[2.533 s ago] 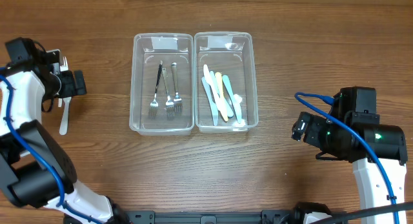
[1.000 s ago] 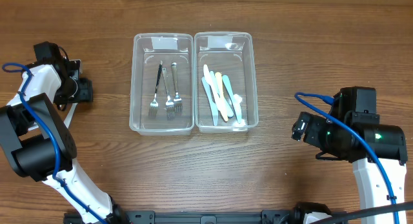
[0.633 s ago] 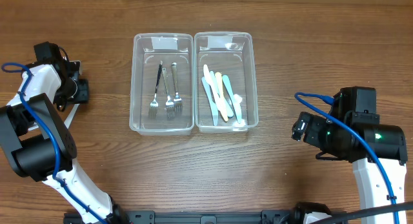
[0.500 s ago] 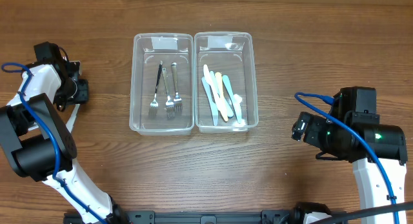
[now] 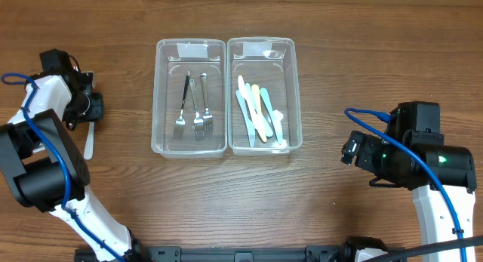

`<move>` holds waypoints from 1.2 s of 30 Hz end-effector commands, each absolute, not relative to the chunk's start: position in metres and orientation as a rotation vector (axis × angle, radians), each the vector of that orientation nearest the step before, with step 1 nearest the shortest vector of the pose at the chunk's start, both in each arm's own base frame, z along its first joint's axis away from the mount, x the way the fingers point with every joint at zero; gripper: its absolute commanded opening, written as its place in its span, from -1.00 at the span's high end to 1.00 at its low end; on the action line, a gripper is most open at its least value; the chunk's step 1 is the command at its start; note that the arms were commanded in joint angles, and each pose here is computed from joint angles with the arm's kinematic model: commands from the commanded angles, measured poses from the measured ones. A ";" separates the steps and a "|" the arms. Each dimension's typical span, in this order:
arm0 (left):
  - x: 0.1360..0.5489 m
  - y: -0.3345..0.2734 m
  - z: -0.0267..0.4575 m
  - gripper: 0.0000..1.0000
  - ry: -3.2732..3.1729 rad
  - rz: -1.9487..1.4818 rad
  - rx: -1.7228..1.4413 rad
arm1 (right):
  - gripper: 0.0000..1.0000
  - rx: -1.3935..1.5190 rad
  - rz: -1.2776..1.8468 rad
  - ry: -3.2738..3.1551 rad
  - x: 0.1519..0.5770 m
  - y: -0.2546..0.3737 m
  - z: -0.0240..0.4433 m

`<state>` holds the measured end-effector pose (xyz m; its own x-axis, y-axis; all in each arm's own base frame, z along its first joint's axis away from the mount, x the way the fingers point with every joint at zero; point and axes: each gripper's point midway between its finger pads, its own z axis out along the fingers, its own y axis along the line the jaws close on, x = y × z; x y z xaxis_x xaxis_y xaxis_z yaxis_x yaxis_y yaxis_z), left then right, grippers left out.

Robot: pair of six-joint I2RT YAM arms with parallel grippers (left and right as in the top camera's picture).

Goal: Pack container
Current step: 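Carry the white plastic fork into the left container and release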

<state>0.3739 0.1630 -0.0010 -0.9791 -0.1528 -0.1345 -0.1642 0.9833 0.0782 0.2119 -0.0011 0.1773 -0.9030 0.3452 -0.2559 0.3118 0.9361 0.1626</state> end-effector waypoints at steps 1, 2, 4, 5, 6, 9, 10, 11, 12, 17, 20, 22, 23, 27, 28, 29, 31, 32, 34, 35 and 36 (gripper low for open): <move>0.368 0.160 -0.012 0.92 3.054 0.108 -0.288 | -0.98 0.480 0.159 2.788 0.216 -0.003 0.181; 0.374 0.160 0.000 0.92 3.030 0.098 -0.292 | -0.98 0.479 0.160 2.785 0.216 -0.003 0.181; 0.386 0.159 0.031 0.92 2.968 0.109 -0.282 | -0.98 0.478 0.160 2.782 0.217 -0.003 0.182; 0.392 0.157 0.050 0.92 2.927 0.122 -0.281 | -0.98 0.478 0.160 2.779 0.218 -0.003 0.182; 0.397 0.153 0.072 0.92 2.876 0.136 -0.269 | -0.98 0.477 0.160 2.776 0.218 -0.003 0.182; 0.405 0.128 0.131 0.92 2.747 0.150 -0.217 | -0.98 0.477 0.161 2.772 0.219 -0.003 0.182; 0.405 0.114 0.151 0.92 2.704 0.147 -0.196 | -0.98 0.476 0.162 2.770 0.220 -0.003 0.183; 0.404 0.095 0.172 0.92 2.659 0.134 -0.167 | -0.98 0.476 0.162 2.769 0.220 -0.003 0.183; 0.403 0.079 0.187 0.92 2.627 0.125 -0.138 | -0.98 0.476 0.162 2.769 0.220 -0.003 0.183; 0.396 -0.023 0.249 0.92 2.457 -0.023 -0.066 | -0.98 0.476 0.162 2.770 0.220 -0.003 0.183; 0.402 -0.082 0.249 0.92 2.428 -0.125 -0.008 | -0.98 0.476 0.162 2.770 0.220 -0.003 0.183; 0.410 -0.104 0.235 0.92 2.441 -0.150 0.018 | -0.98 0.477 0.162 2.772 0.219 -0.003 0.182; 0.416 -0.110 0.223 0.92 2.461 -0.163 0.000 | -0.98 0.478 0.162 2.775 0.219 -0.003 0.182; 0.437 -0.125 0.156 0.92 2.590 -0.171 -0.005 | -0.98 0.480 0.162 2.779 0.218 -0.003 0.182; 0.439 -0.125 0.141 0.92 2.620 -0.161 -0.004 | -0.98 0.480 0.162 2.780 0.218 -0.003 0.182; 0.441 -0.125 0.123 0.92 2.658 -0.147 -0.004 | -0.98 0.480 0.161 2.780 0.217 -0.003 0.182; 0.441 -0.126 0.096 0.92 2.716 -0.127 -0.003 | -0.98 0.480 0.161 2.781 0.217 -0.003 0.182; 0.441 -0.126 0.089 0.92 2.730 -0.122 -0.002 | -0.98 0.480 0.161 2.781 0.217 -0.003 0.182; 0.443 -0.126 0.092 0.82 2.718 -0.119 0.030 | -0.98 0.481 0.161 2.785 0.216 -0.003 0.181; 0.445 -0.127 0.100 0.05 2.700 -0.117 0.059 | -0.98 0.481 0.161 2.785 0.216 -0.003 0.181; 0.447 -0.127 0.110 -0.34 2.683 -0.117 0.081 | -0.98 0.481 0.161 2.785 0.216 -0.003 0.181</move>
<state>0.4361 -0.1234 0.0784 -0.9283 0.0110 -0.3716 0.0366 0.9974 -0.0621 0.2154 -0.0013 0.1784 -0.8988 0.3452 -0.2700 0.3096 0.9362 0.1663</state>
